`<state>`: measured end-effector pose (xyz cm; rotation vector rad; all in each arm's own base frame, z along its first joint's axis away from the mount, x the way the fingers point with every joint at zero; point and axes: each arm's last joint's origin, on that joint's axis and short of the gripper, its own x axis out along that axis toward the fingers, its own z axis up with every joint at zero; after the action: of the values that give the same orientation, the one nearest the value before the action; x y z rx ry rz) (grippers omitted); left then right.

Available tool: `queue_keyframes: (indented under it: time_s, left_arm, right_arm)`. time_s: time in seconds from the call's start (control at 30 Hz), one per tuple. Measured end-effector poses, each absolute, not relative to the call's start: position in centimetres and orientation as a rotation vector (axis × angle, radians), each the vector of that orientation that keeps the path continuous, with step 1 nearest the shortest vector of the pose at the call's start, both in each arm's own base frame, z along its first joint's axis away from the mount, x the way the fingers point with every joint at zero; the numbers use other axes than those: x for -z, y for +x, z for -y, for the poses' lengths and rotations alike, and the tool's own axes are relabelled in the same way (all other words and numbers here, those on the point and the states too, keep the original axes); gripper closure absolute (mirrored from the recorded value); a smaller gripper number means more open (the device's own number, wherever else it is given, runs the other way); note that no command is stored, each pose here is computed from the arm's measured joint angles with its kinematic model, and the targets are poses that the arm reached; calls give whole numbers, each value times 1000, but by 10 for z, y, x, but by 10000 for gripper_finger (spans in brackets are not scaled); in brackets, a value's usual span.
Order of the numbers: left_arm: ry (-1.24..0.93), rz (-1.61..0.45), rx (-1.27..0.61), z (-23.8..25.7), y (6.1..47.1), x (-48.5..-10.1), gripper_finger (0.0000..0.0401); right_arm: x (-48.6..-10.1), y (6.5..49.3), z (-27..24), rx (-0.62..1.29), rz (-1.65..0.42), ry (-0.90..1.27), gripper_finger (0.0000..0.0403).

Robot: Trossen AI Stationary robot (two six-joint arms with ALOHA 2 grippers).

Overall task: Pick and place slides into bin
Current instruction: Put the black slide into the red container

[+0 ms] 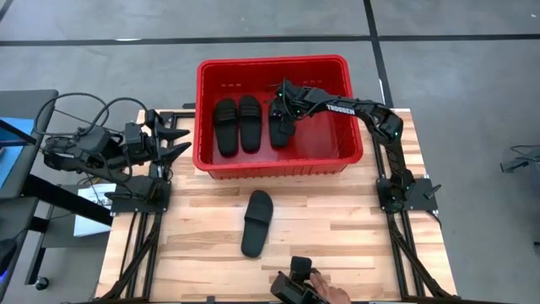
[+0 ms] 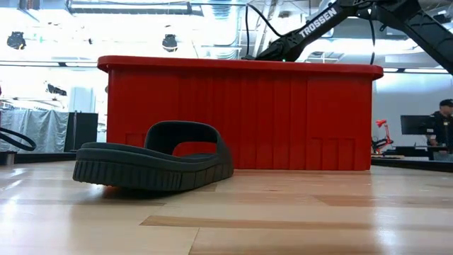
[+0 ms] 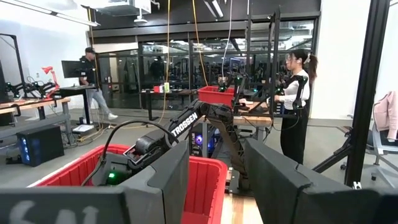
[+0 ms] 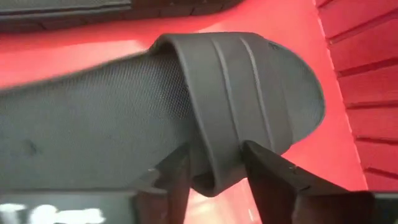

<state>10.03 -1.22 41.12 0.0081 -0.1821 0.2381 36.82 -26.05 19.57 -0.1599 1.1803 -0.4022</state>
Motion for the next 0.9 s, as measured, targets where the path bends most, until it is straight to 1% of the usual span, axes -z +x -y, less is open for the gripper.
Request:
queue_keyframes:
  time_s: [0.23,0.37,0.73,0.9]
  left_arm:
    - [8,182,-238,12,100,-411,255]
    - [8,182,-238,12,100,-411,255]
    - [-12,163,-234,12,101,-409,255]
    - [-24,165,-233,12,101,-409,255]
  right_arm:
    - [-196,369,255,390,-1202,-158,190]
    - [-199,369,250,371,-1212,-173,164]
    - [-227,375,246,345,-1212,-199,159]
    - [-250,375,245,336,-1220,-197,159]
